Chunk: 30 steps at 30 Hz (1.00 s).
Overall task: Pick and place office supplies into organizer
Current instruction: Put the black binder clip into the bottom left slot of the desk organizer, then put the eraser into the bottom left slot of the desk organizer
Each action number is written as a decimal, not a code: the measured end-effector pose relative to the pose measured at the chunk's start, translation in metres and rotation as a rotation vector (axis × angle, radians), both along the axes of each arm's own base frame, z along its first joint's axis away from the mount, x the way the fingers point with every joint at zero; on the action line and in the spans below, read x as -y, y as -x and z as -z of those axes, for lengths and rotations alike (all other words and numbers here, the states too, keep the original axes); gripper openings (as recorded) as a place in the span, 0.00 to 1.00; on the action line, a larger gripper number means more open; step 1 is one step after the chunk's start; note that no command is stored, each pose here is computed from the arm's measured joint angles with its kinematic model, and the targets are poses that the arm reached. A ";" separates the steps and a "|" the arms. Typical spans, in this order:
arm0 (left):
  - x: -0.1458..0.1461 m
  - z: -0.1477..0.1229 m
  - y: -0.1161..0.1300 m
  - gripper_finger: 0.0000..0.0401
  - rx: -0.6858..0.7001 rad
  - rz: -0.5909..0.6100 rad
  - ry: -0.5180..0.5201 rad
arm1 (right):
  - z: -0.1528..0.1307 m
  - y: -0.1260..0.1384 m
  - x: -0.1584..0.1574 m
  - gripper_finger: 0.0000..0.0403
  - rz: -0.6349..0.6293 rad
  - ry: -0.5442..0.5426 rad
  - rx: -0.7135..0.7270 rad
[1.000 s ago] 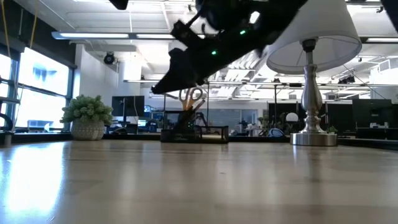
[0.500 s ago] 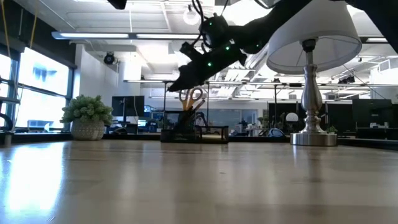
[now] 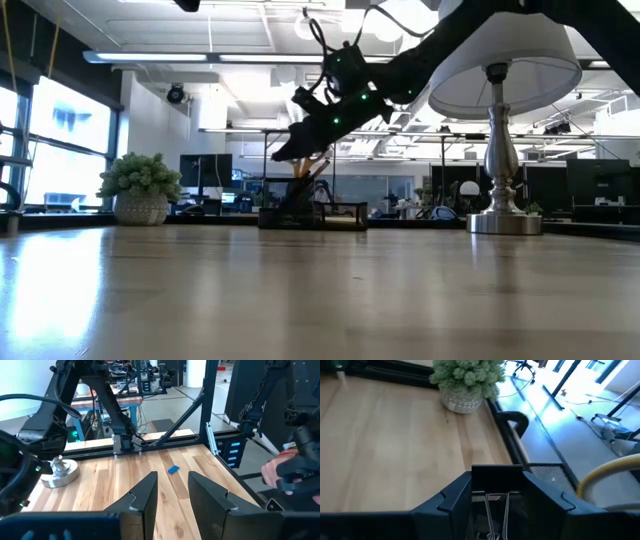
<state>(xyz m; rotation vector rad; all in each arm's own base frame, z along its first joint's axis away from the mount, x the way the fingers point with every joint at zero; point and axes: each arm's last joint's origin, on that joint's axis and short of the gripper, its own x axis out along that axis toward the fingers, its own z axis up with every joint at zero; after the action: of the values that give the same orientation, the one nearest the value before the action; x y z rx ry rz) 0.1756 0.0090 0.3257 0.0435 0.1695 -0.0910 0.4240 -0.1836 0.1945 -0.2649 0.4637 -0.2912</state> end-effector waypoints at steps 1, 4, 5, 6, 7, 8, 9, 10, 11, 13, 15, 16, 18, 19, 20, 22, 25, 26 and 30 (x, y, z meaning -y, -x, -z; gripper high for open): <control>0.000 0.000 0.000 0.24 -0.001 0.000 0.000 | -0.001 0.000 0.001 0.39 0.002 0.004 0.006; 0.000 0.000 0.000 0.24 -0.001 0.000 -0.002 | -0.002 0.001 0.005 0.39 0.009 0.009 0.018; 0.000 0.000 0.000 0.24 -0.002 0.000 -0.002 | -0.002 0.002 0.006 0.39 0.012 0.010 0.019; 0.000 0.000 0.000 0.24 -0.004 0.000 -0.002 | -0.002 0.002 0.007 0.39 0.013 0.010 0.020; 0.000 0.000 0.000 0.24 -0.003 0.000 -0.002 | -0.002 0.002 0.008 0.39 0.015 0.010 0.021; 0.000 0.001 0.000 0.24 -0.005 0.000 -0.001 | -0.002 0.002 0.008 0.39 0.015 0.010 0.021; 0.000 0.001 0.000 0.24 -0.009 0.000 -0.002 | -0.002 0.002 0.008 0.40 0.016 0.010 0.020; 0.000 0.001 0.000 0.24 -0.014 0.001 -0.005 | -0.002 0.002 0.008 0.40 0.017 0.012 0.020; 0.000 0.002 0.000 0.24 -0.019 0.001 -0.006 | -0.002 0.002 0.008 0.41 0.021 0.014 0.021; 0.000 0.002 0.000 0.24 -0.024 0.002 -0.007 | -0.003 0.002 0.008 0.44 0.031 0.027 0.019; 0.000 0.002 0.000 0.24 -0.025 0.002 -0.007 | -0.002 0.002 0.008 0.47 0.037 0.033 0.016; 0.000 0.002 0.000 0.24 -0.025 0.002 -0.007 | -0.002 0.002 0.008 0.48 0.038 0.033 0.015; 0.000 0.003 0.000 0.24 -0.027 0.002 -0.007 | -0.002 0.002 0.008 0.51 0.041 0.031 0.016; 0.000 0.003 0.001 0.24 -0.031 0.002 -0.007 | -0.002 0.002 0.007 0.53 0.040 0.031 0.016; 0.000 0.003 0.001 0.24 -0.036 0.002 -0.007 | -0.002 0.002 0.007 0.54 0.038 0.030 0.014; 0.000 0.005 0.001 0.24 -0.050 0.002 -0.009 | -0.002 0.001 0.003 0.56 0.033 0.025 -0.001; 0.000 0.006 0.001 0.24 -0.063 0.003 -0.012 | -0.005 0.003 -0.007 0.56 0.032 0.014 -0.055; 0.000 0.006 0.001 0.24 -0.066 0.003 -0.012 | -0.009 0.005 -0.012 0.56 0.041 0.013 -0.078; 0.000 0.007 0.002 0.24 -0.077 0.003 -0.011 | -0.030 0.016 -0.034 0.54 0.066 -0.010 -0.181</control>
<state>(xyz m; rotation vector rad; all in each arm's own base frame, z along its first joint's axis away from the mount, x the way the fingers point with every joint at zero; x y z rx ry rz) 0.1739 0.0089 0.3183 0.0509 0.2473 -0.0949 0.4077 -0.1492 0.2247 -0.2673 0.6534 -0.3304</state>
